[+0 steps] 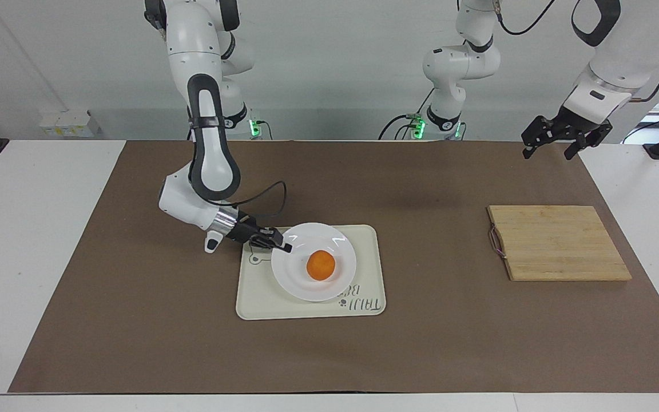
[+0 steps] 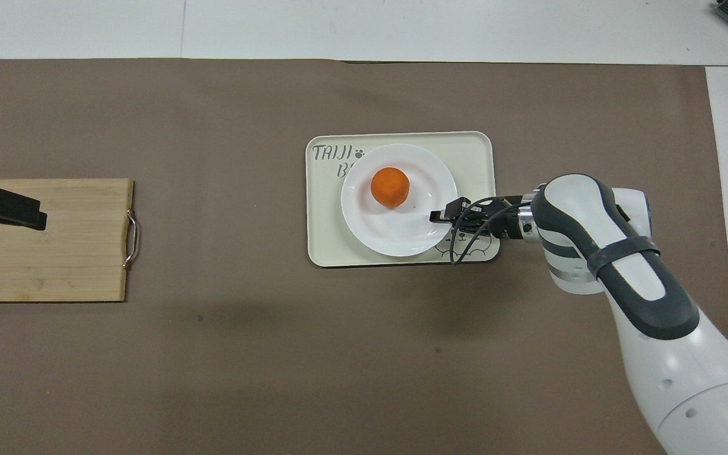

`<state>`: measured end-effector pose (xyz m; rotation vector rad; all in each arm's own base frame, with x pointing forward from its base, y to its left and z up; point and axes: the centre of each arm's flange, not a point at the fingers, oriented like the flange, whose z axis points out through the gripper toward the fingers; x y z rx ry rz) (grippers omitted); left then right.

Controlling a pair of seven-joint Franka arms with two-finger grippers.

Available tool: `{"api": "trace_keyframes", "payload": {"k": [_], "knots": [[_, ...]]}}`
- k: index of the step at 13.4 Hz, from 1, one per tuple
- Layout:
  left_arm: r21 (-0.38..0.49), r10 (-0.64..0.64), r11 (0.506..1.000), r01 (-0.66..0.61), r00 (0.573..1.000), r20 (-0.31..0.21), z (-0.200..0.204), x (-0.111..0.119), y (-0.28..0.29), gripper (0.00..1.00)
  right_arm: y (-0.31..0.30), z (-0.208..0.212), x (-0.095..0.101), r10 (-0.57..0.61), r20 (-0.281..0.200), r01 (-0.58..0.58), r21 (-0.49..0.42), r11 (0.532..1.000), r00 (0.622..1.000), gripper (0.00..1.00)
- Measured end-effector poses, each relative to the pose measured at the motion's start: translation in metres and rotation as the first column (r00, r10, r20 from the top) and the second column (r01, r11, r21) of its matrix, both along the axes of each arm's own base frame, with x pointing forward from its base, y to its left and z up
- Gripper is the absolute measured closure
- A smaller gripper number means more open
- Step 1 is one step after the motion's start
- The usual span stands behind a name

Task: Place orange and plate with both arms
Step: 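Open the right gripper and release the plate rim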

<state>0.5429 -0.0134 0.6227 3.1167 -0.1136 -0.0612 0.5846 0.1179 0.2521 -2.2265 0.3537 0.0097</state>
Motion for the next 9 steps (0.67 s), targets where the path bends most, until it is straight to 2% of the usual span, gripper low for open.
{"api": "trace_keyframes", "payload": {"k": [5,7,9], "knots": [[0.0,0.0,1.0,0.0,1.0,0.0,0.0,0.0,0.0,0.0,0.001,0.007,0.005,-0.003,0.019,0.003,-0.005,1.0,1.0,0.19],[0.0,0.0,1.0,0.0,1.0,0.0,0.0,0.0,0.0,0.0,-0.002,0.016,0.009,0.01,0.042,-0.01,-0.022,1.0,0.999,0.0],[0.0,0.0,1.0,0.0,1.0,0.0,0.0,0.0,0.0,0.0,-0.009,0.028,0.014,0.04,0.061,-0.036,-0.065,0.997,0.997,0.0]]}}
